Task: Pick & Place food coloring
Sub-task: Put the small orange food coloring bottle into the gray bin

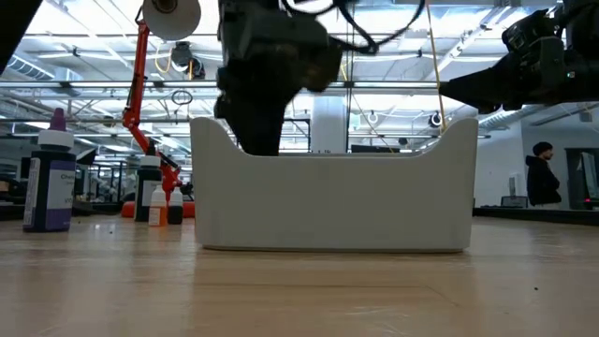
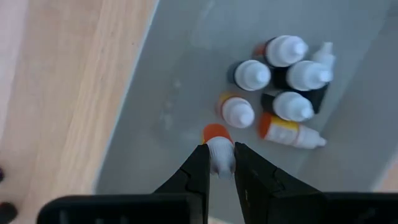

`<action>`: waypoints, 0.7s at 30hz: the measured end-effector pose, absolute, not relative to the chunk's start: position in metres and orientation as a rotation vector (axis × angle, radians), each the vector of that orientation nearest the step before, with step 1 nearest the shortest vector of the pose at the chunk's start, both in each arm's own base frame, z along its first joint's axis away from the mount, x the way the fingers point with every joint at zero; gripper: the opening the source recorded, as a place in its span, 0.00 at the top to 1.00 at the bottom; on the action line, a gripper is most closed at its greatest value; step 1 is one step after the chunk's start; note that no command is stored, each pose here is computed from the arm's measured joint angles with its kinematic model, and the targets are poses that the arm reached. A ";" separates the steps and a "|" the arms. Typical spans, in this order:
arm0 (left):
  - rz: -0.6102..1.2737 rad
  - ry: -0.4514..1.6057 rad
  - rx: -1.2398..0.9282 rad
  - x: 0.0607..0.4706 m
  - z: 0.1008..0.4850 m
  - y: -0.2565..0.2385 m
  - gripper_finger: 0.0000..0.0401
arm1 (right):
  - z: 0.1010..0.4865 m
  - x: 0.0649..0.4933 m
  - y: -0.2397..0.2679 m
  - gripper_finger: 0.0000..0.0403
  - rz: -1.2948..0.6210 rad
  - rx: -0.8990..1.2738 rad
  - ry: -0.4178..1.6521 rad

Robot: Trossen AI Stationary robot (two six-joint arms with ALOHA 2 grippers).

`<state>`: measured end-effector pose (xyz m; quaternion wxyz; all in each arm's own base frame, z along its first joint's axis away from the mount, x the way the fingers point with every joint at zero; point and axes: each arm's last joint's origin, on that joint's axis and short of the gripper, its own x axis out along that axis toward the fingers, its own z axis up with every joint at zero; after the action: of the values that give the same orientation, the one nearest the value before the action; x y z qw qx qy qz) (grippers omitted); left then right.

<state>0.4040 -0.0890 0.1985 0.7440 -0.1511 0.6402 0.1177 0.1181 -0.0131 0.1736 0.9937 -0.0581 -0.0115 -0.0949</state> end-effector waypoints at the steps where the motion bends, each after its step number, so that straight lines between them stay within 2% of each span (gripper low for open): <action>1: 0.256 1.412 -0.338 0.405 0.196 -0.088 0.87 | 0.174 0.118 -0.013 0.71 -0.190 -0.116 -0.023; 18: 0.247 1.449 -0.341 0.410 0.178 -0.085 0.87 | 0.174 0.118 -0.013 0.71 -0.190 -0.116 -0.023; 21: 0.244 1.439 -0.349 0.411 0.179 -0.085 0.82 | 0.174 0.118 -0.013 0.71 -0.190 -0.116 -0.023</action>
<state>0.4111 -0.0853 0.1789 0.7316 -0.1585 0.6537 0.1108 0.1181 -0.0131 0.1737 0.9937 -0.0580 -0.0116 -0.0948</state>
